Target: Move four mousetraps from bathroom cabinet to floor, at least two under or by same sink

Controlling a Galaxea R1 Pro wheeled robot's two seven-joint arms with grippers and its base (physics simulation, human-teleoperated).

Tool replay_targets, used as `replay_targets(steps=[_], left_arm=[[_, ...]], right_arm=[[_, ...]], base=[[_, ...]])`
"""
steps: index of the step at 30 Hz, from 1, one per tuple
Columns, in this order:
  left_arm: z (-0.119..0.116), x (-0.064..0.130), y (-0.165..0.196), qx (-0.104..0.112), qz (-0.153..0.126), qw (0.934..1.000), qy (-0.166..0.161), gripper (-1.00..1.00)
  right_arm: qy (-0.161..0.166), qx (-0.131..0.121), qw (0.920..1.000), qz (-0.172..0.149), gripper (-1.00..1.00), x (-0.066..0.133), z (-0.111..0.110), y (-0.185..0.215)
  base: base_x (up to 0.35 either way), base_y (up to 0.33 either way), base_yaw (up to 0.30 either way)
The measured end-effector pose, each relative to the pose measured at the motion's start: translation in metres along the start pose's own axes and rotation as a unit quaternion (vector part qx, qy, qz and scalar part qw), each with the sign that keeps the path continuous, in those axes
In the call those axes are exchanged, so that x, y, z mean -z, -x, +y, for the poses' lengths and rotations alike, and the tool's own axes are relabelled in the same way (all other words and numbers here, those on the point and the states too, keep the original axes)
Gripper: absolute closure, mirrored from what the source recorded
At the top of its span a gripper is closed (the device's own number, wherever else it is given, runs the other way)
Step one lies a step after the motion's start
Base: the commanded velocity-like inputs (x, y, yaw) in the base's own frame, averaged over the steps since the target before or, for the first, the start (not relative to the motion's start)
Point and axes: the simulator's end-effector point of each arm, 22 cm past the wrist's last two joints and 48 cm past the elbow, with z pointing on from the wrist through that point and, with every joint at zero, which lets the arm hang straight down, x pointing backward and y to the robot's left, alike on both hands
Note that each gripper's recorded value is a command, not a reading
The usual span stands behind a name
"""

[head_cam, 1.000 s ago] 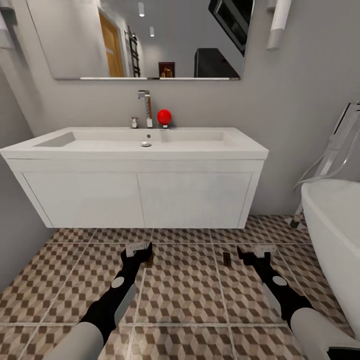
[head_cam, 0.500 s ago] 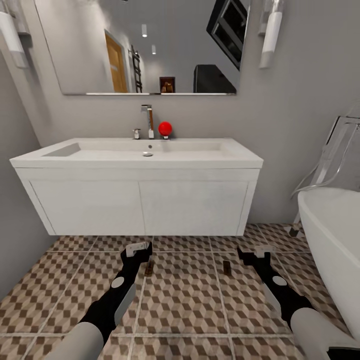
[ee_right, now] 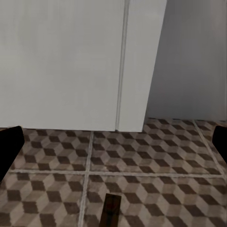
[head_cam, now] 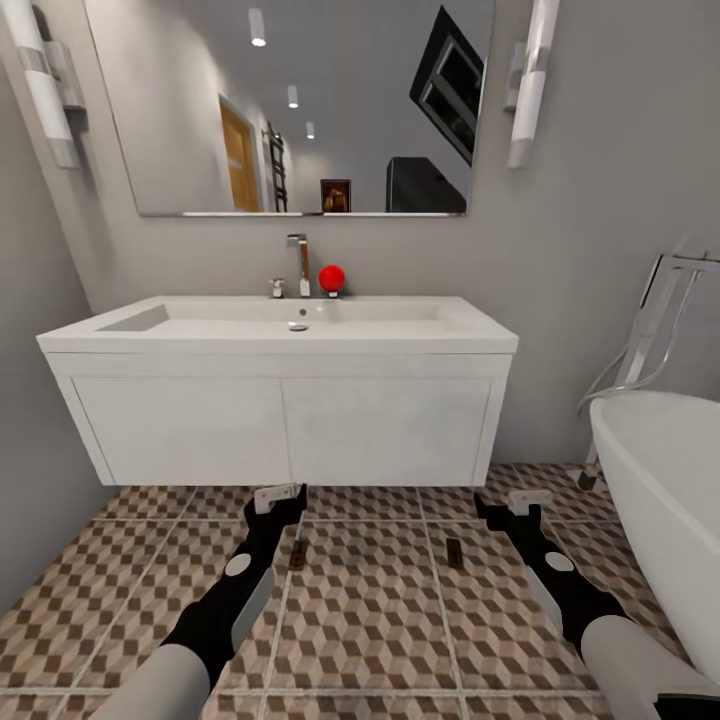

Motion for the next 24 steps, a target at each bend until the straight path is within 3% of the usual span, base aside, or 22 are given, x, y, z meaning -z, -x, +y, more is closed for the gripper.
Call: replay_targets(steps=[24], left_arm=[[-0.013,-0.005,0.054,0.002,0.001,1.0000,-0.002,-1.00]], right_arm=[[0.000,0.000,1.0000,0.000,-1.00,-0.003,-0.002,0.055]], base=[[0.000,0.000,0.000]])
